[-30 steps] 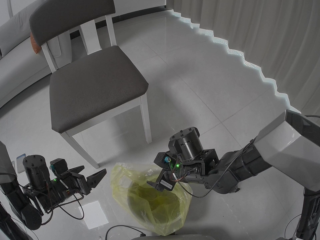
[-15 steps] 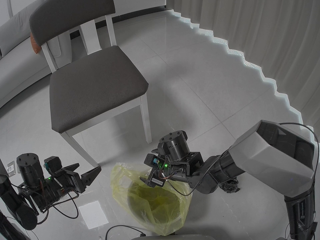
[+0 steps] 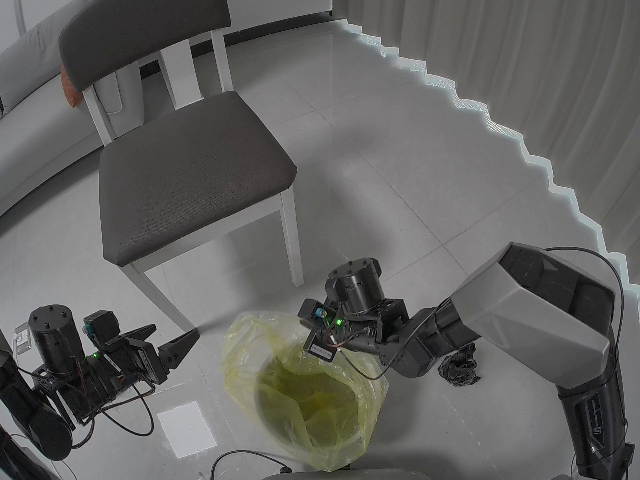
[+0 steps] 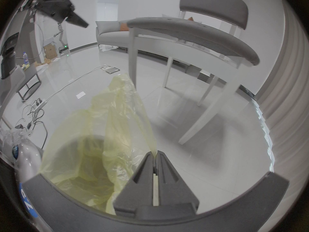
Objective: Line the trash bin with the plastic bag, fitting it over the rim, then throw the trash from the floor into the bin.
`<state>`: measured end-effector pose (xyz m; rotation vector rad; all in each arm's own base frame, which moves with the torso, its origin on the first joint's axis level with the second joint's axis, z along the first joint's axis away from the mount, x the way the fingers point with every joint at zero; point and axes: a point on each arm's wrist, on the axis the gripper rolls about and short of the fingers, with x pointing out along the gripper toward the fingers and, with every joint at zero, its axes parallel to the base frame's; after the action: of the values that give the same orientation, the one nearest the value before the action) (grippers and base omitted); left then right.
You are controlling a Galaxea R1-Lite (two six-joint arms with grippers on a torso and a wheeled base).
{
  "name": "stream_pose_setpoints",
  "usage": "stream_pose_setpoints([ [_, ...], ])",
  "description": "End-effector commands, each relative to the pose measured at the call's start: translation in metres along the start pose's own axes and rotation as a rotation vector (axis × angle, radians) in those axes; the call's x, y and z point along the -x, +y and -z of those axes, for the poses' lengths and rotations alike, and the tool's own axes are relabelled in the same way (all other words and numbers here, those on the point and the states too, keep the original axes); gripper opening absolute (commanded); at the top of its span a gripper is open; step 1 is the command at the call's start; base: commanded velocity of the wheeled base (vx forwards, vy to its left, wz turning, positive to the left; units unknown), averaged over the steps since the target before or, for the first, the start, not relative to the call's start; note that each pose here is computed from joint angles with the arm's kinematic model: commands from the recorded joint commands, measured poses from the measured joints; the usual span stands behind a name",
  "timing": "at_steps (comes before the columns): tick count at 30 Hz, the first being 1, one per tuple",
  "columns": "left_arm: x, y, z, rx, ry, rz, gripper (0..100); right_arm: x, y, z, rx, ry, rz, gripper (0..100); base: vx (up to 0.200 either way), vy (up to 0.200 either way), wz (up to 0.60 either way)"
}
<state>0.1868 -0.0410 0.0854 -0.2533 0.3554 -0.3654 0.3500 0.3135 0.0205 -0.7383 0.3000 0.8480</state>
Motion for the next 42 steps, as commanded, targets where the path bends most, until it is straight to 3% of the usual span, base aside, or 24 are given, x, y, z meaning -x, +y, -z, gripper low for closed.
stream_pose_setpoints([
  [1,0.002,0.001,0.005,0.022,0.024,-0.005,100,-0.001,-0.02,0.001,-0.018,-0.009,0.043,0,0.0,0.0,0.0],
  [4,0.0,0.001,0.007,0.033,0.038,-0.004,100,-0.004,-0.039,-0.001,-0.034,-0.024,0.083,0,0.0,0.0,0.0],
  [18,0.007,-0.002,0.006,0.039,0.054,-0.004,100,-0.034,-0.046,0.048,-0.097,0.064,0.09,0,0.0,0.0,0.0],
  [42,0.017,-0.01,0.008,0.059,0.088,0.018,100,-0.05,-0.019,0.076,-0.135,0.164,0.012,0,0.0,0.0,0.0],
])
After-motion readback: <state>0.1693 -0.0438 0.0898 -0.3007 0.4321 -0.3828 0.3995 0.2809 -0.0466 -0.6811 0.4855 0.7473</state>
